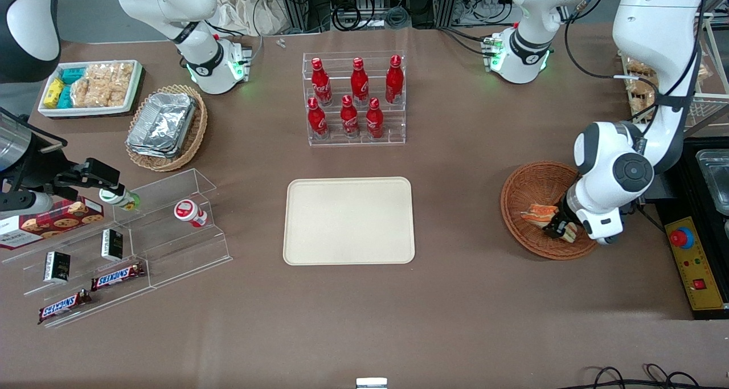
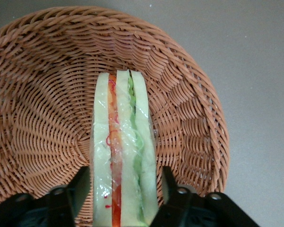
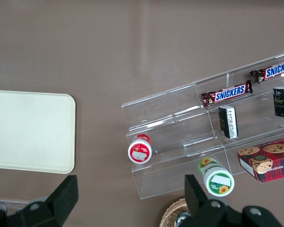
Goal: Place sandwich from basket to tray
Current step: 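Close the left gripper on the wrapped sandwich, then lift the sandwich up out of the basket with the left gripper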
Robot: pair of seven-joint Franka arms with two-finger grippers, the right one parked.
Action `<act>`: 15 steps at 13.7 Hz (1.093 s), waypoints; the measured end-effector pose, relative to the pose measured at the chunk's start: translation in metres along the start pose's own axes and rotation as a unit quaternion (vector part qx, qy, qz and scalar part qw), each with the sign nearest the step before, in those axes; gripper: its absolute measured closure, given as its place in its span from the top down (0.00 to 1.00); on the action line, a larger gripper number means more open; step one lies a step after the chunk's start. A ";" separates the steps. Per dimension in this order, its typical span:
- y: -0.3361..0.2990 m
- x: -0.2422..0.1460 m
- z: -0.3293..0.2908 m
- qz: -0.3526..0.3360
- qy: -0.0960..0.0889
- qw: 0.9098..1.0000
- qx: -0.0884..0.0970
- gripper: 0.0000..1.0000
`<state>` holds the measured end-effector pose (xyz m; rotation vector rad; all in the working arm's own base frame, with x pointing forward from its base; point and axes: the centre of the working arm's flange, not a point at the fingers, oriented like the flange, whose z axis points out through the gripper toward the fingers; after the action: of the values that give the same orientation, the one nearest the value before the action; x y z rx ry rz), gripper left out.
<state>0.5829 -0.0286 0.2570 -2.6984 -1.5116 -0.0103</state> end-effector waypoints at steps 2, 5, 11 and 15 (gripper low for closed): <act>-0.001 0.001 -0.010 -0.004 0.002 1.000 0.007 0.43; -0.003 0.002 -0.052 -0.018 0.007 1.000 0.019 0.20; 0.013 0.003 -0.218 -0.034 -0.023 0.997 0.065 0.17; 0.009 -0.002 -0.293 0.018 -0.047 0.996 0.068 0.15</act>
<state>0.5945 -0.0485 0.5496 -2.6519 -1.4310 0.2154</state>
